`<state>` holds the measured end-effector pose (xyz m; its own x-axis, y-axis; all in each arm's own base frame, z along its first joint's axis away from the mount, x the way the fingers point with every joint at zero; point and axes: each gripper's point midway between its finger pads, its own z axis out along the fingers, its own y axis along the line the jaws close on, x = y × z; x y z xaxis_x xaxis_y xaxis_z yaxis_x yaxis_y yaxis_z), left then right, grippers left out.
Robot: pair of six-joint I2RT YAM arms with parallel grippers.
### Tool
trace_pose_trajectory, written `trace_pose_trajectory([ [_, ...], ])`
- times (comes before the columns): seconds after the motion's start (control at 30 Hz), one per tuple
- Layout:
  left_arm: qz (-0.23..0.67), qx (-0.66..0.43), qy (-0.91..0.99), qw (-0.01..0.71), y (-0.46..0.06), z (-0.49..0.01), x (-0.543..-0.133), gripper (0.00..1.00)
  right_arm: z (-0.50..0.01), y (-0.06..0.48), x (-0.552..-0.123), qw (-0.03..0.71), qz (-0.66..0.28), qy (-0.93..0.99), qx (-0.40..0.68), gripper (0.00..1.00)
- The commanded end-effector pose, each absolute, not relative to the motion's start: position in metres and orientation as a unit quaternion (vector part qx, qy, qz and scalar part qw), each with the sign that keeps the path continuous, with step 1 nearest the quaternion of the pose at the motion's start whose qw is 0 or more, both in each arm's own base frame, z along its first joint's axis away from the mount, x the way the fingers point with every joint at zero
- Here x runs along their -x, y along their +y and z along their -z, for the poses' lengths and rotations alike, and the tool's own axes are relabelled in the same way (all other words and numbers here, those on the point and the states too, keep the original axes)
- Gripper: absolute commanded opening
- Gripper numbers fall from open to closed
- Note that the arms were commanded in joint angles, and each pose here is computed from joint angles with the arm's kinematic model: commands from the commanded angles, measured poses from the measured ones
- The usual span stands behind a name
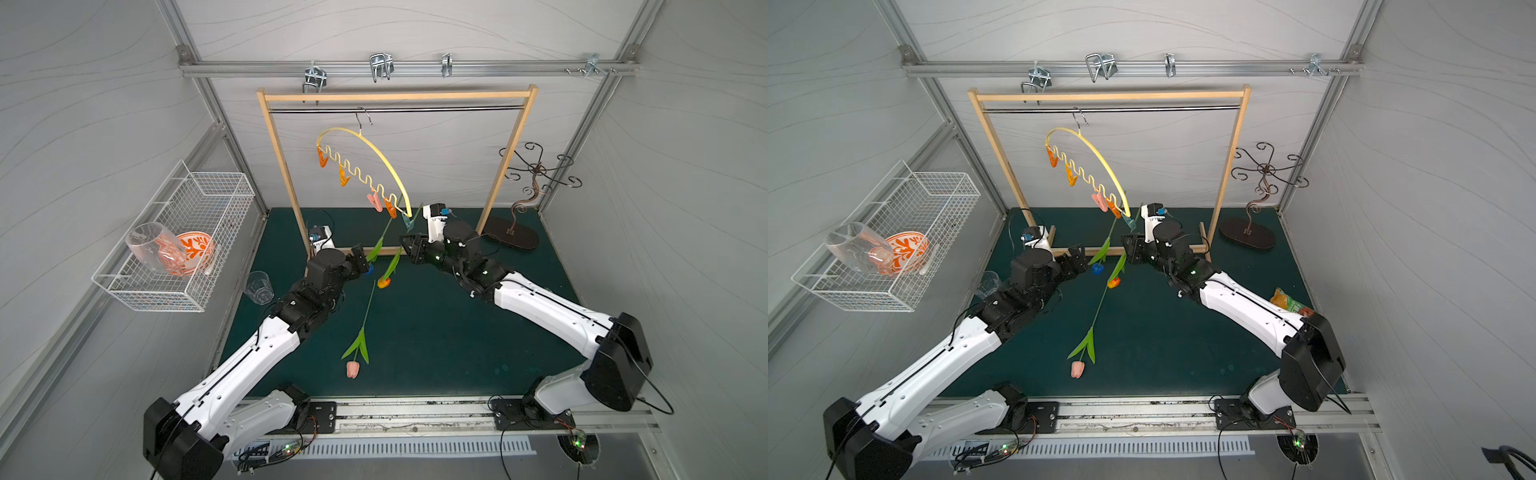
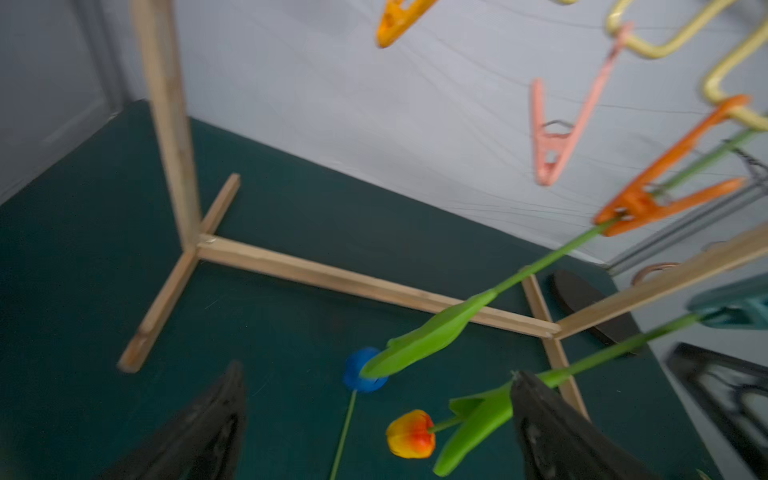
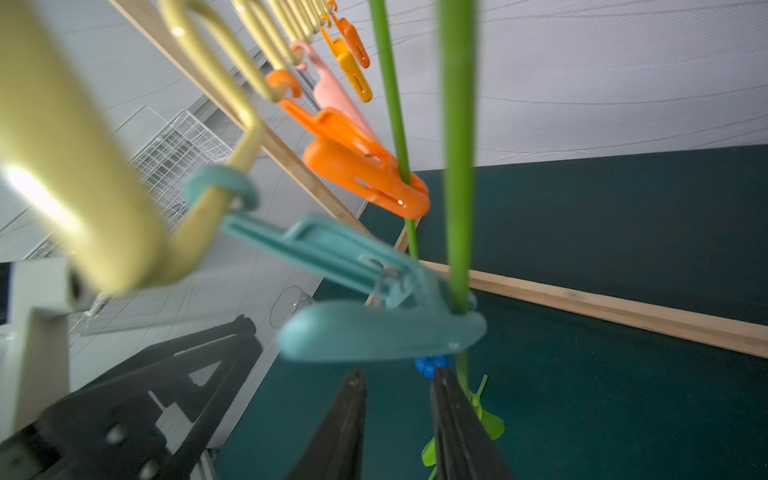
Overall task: Dry the flowers on a clothes hanger
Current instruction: Clamp the flower onto the hanger.
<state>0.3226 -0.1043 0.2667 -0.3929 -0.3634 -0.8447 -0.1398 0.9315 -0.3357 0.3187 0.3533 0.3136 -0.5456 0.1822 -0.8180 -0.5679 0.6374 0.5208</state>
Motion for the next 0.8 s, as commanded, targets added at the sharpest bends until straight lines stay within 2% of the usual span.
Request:
trace_pose_trajectory([
  [0.0, 0.023, 0.216, 0.85, 0.479, -0.062, -0.253, -0.29, 1.0, -0.334, 0.344, -0.294, 0.463, -0.407, 0.775, 0.142, 0.33],
  [0.17, 0.004, 0.249, 0.872, 0.422, -0.049, -0.21, -0.267, 1.0, -0.299, 0.327, -0.271, 0.425, -0.354, 0.823, 0.127, 0.37],
  [0.47, -0.043, 0.366, 0.854, 0.367, -0.009, -0.115, -0.248, 1.0, -0.194, 0.324, -0.219, 0.358, -0.233, 0.903, 0.053, 0.38],
  [0.63, -0.05, 0.374, 0.849, 0.37, 0.003, -0.089, -0.246, 1.0, -0.14, 0.352, -0.214, 0.317, -0.188, 0.929, 0.026, 0.39],
  [0.77, -0.048, 0.369, 0.852, 0.37, 0.005, -0.09, -0.248, 1.0, -0.102, 0.386, -0.215, 0.266, -0.162, 0.95, 0.023, 0.39],
])
